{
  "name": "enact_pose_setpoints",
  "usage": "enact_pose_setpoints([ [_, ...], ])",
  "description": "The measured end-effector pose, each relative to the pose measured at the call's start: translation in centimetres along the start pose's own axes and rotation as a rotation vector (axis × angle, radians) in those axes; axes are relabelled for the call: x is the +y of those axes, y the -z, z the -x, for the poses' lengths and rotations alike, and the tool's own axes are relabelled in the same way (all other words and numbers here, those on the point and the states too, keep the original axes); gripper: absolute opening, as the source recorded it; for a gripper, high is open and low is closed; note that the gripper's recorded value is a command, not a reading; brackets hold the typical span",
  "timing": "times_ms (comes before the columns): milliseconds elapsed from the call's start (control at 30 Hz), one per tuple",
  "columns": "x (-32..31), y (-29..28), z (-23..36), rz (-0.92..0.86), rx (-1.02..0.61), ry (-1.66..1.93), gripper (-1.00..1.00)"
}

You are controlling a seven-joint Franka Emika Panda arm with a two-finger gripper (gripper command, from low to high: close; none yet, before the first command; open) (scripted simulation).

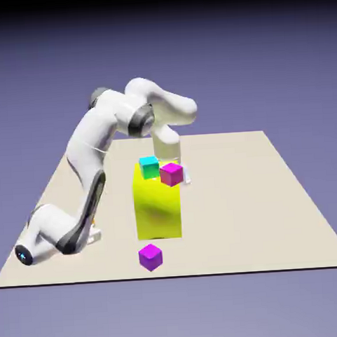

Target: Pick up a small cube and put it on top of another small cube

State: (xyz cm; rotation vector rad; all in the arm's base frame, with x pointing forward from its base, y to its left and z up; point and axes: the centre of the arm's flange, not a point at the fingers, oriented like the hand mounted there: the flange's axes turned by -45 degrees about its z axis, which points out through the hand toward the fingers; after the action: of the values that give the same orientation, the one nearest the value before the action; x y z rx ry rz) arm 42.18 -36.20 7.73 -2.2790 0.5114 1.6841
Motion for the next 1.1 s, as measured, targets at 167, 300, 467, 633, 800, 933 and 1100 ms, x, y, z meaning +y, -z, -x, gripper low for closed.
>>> enact_pose_setpoints([
  [167, -6.3, 3.9, 2.6, 0.031, 0.037, 0.084, -1.0],
  [300, -14.9, 5.2, 7.2, 0.135, 0.058, 0.19, -1.0],
  [467, -25.5, 4.6, 13.9, 0.297, 0.081, 0.313, -1.0],
  [633, -34.9, 1.4, 21.4, 0.492, 0.105, 0.419, -1.0],
  [800, -42.5, -4.0, 29.2, 0.712, 0.134, 0.499, -1.0],
  [933, -43.1, -8.4, 33.2, 0.922, 0.126, 0.478, -1.0],
  [1100, -36.8, -9.3, 33.2, 1.091, 0.033, 0.364, -1.0],
])
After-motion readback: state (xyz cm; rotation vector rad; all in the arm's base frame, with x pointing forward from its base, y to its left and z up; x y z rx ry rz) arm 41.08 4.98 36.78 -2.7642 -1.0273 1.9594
